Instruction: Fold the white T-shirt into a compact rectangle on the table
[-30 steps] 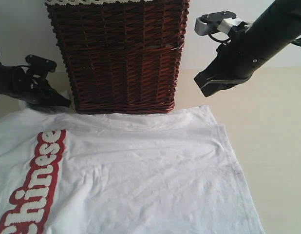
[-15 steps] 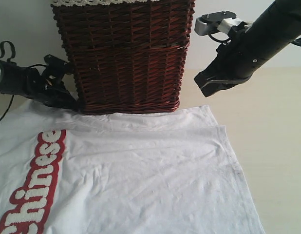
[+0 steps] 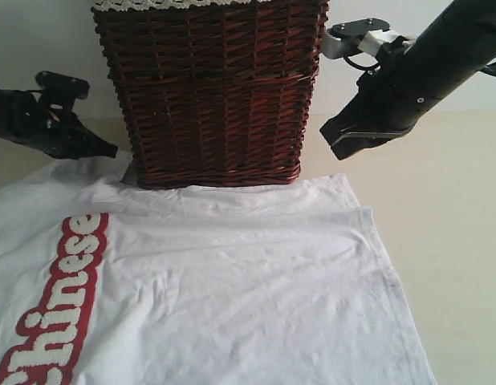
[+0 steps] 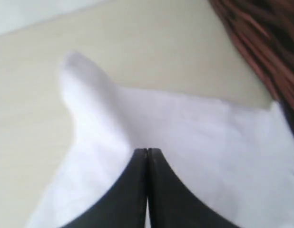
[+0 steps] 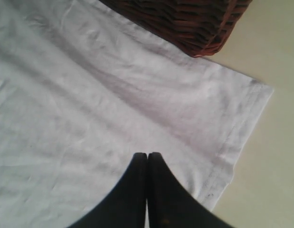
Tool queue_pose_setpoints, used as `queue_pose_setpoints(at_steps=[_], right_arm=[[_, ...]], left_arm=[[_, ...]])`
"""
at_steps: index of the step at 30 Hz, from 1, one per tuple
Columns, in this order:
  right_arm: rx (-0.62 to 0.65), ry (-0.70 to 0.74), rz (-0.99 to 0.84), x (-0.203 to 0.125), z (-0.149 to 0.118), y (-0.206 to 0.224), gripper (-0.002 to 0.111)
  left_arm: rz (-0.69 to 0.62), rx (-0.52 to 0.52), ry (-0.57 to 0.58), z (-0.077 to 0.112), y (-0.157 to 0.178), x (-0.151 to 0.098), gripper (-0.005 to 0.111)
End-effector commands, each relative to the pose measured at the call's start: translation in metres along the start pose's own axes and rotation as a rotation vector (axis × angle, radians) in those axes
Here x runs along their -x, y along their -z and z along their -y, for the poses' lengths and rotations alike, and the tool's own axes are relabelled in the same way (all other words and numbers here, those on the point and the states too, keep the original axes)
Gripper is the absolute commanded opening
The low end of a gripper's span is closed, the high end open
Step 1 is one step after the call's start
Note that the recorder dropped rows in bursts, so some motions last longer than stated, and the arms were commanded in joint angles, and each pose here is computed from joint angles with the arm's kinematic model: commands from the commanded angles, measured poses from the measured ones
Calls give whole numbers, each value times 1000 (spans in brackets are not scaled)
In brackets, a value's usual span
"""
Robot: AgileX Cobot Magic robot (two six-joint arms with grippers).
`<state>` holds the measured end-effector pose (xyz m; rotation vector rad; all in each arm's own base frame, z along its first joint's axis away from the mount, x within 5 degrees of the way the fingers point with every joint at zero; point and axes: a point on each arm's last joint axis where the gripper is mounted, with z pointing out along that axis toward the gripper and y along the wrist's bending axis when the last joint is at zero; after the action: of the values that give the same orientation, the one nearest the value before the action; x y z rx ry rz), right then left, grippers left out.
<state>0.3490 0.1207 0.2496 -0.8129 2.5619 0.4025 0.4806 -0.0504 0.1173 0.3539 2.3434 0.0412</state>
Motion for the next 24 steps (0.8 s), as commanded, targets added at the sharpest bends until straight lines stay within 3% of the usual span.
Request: queue_pose_setpoints(at_steps=[1,12,24], right_arm=[[-5,6,12,2,0,4,0],[18,6,-23,-2,-2,4,0],[9,4,-6,0,-1,4,0]], left_arm=[[3,18,75,-14,21,11,0],[-246,-27,71,-9,3,-26,0],[-102,4,78,-10,-17,-25,0]])
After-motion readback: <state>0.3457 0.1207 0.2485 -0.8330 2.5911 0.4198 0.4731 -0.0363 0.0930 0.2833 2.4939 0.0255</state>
